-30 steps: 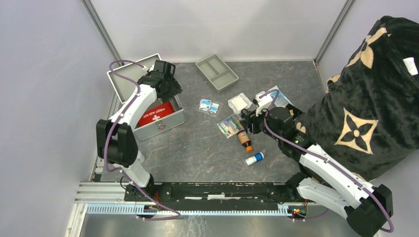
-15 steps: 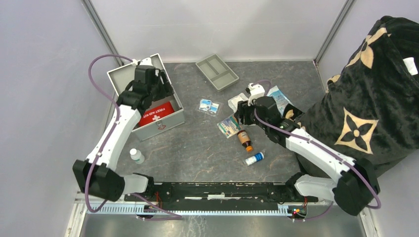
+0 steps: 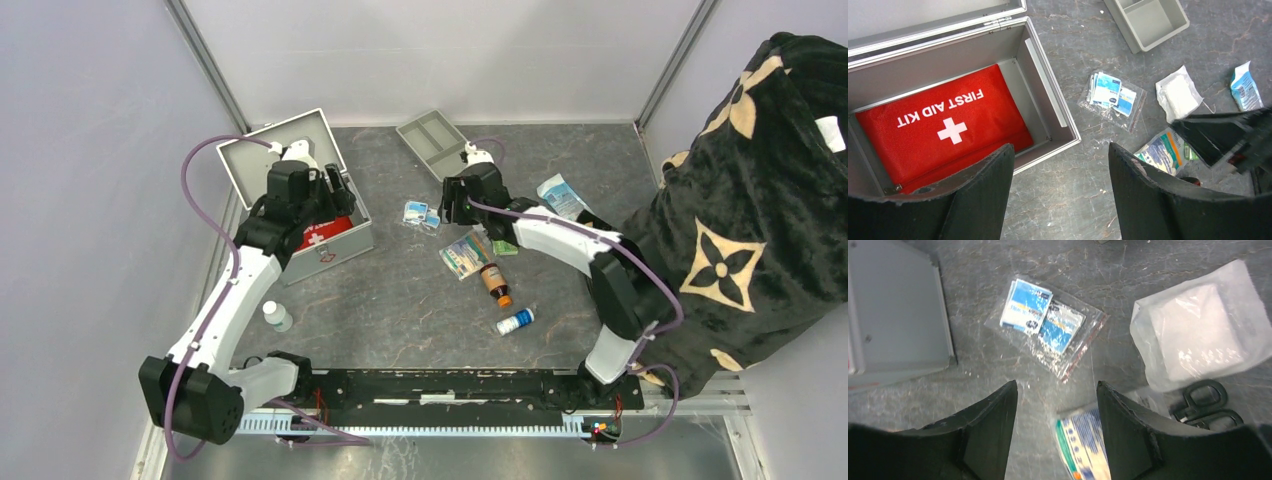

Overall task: Organize the medicine kit
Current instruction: Adjust the medicine box at the center of the board, then pick up the medical item at the center of the board, then place the medical item at the medicine box.

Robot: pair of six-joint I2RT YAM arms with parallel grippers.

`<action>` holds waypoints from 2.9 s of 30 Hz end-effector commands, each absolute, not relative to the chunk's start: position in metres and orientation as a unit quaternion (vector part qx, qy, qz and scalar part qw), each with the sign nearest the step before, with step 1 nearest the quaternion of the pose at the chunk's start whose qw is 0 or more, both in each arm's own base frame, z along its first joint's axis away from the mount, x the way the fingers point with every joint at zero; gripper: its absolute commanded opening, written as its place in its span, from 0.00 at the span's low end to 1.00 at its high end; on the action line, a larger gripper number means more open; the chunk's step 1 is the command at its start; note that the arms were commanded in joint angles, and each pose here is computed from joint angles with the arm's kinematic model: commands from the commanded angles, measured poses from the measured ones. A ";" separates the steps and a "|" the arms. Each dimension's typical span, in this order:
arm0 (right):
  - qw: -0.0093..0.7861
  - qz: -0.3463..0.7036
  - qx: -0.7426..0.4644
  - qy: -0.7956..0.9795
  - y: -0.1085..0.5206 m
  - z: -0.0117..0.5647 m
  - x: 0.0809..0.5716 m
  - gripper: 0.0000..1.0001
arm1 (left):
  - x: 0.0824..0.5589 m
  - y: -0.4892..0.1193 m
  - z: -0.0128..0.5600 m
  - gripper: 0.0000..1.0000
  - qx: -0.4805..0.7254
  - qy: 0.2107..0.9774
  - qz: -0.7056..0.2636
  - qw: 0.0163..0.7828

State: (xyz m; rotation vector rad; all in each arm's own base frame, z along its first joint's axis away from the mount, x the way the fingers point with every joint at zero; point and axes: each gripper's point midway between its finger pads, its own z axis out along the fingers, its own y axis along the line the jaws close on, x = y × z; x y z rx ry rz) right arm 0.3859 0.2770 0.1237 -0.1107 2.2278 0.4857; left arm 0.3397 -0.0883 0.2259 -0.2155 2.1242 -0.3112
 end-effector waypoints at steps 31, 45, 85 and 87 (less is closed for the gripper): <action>0.362 0.043 -0.130 0.922 0.298 0.019 0.431 0.39 | 0.344 -0.088 0.242 0.74 -0.076 0.851 -0.132 0.503; 0.465 0.151 -0.130 0.862 0.304 0.105 0.428 0.00 | 0.348 -0.092 0.250 0.74 -0.080 0.849 -0.141 0.502; 0.547 0.420 -0.239 0.684 0.499 0.294 0.388 0.40 | 0.294 -0.022 0.351 0.77 -0.201 0.764 -0.061 0.610; 0.562 0.396 -0.214 0.694 0.460 0.298 0.398 0.41 | 0.296 -0.026 0.349 0.77 -0.192 0.767 -0.067 0.608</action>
